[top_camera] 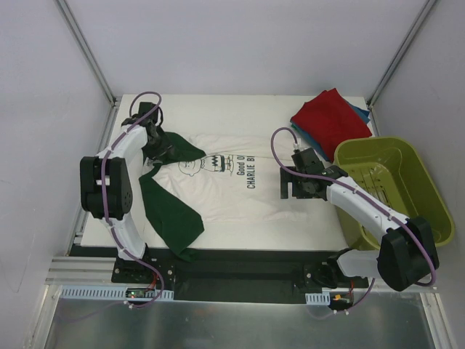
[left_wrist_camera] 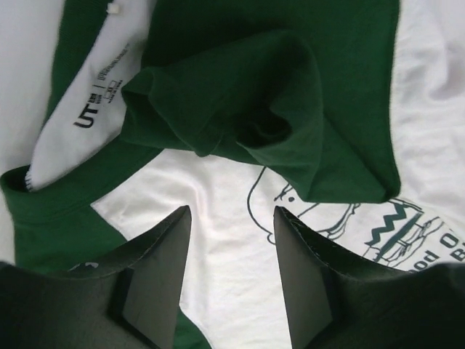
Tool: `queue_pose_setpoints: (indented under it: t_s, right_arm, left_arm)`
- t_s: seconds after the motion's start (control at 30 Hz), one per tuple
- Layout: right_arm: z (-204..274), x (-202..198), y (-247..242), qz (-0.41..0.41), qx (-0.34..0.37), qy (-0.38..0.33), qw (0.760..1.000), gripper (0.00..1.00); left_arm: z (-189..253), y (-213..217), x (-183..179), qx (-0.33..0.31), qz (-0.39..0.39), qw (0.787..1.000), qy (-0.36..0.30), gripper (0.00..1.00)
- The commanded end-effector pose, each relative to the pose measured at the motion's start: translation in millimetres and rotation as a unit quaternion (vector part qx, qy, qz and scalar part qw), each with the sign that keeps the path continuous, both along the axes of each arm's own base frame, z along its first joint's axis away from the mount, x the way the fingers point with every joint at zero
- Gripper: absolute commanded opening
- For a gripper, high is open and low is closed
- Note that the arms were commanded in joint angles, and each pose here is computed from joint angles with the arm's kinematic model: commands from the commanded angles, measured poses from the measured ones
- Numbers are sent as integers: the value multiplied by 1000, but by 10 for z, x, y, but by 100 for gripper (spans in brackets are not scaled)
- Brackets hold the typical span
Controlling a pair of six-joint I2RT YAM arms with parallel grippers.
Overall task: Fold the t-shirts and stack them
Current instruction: Fold the flattened tshirt in 1/3 of the way
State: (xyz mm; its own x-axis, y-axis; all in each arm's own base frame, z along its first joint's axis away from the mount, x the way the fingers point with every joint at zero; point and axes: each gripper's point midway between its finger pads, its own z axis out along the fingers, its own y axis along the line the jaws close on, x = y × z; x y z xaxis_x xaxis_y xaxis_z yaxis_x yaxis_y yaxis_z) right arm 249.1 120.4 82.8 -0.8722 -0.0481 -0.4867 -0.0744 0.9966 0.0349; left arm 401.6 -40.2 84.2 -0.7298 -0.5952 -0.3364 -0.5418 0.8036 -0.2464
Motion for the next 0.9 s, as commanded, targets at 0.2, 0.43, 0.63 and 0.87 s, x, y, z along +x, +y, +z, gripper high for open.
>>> queue_pose_setpoints:
  t_s: [0.2,0.43,0.63,0.87]
  right_arm:
    - [12,31,-39,-10,-11,-8,1000,97]
    - [-20,40,-51,-10,-19,-3,1000,97]
    - [-32,49,-40,-9,-19,0,1000,97]
    - [-8,37,-34,-9,-13,-4,1000,97]
  left_arm:
    - [-246,-94,376,-25,-8,1000,16,50]
    - [-190,-96,433,-24,-10,1000,6,24]
    - [-139,-121,331,-33,-10,999,6,0]
    - [-83,-56,160,-16,3,1000,3,0]
